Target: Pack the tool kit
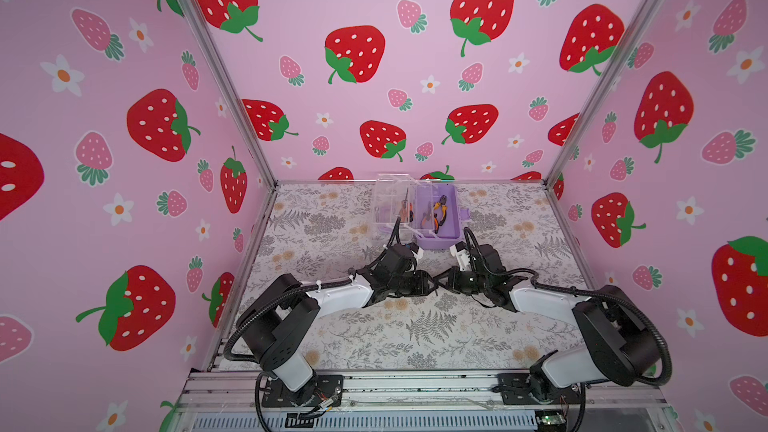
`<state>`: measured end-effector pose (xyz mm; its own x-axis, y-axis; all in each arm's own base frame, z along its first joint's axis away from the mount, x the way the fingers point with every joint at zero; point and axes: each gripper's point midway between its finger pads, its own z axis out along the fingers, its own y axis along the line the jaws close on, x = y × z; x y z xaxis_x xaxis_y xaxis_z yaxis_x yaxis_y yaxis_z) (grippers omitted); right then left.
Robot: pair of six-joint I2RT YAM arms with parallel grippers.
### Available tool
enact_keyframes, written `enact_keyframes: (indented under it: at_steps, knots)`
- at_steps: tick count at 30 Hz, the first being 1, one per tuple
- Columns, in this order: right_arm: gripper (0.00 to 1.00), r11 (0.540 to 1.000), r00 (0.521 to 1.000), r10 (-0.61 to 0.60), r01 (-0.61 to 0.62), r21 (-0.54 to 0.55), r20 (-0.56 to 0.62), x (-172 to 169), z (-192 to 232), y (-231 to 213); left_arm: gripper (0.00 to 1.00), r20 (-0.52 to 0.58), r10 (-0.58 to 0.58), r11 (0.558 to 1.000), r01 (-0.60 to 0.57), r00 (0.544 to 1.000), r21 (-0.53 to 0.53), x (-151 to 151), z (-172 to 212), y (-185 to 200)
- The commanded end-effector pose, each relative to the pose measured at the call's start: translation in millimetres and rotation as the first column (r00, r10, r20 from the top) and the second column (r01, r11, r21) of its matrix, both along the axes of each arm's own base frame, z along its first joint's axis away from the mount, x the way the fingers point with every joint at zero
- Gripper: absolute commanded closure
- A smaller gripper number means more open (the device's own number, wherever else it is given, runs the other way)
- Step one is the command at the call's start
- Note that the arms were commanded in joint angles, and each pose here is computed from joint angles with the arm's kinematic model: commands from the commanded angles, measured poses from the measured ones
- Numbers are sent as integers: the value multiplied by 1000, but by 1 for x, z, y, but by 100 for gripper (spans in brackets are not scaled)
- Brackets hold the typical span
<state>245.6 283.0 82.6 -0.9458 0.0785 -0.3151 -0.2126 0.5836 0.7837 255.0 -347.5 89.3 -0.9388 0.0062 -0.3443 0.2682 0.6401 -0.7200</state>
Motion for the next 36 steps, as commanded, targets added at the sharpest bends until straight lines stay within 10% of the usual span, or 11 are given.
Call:
enact_keyframes:
  at_steps: [1, 13, 20, 36]
  knots:
    - [100, 997, 1000, 9, -10, 80, 15, 2, 18, 4, 63, 5, -17, 999, 17, 1000, -45, 3, 13, -14]
    - [100, 990, 1000, 18, -16, 144, -12, -2, 22, 6, 71, 9, -32, 998, 32, 999, -63, 10, 17, -33]
    - [100, 989, 1000, 15, -12, 149, -16, -9, 21, 2, 100, 9, -31, 996, 32, 999, -77, 17, 22, -41]
    - [84, 995, 984, -69, 81, -66, 162, 11, 28, -33, 100, 7, 78, 992, -78, 997, 94, 38, 24, 14]
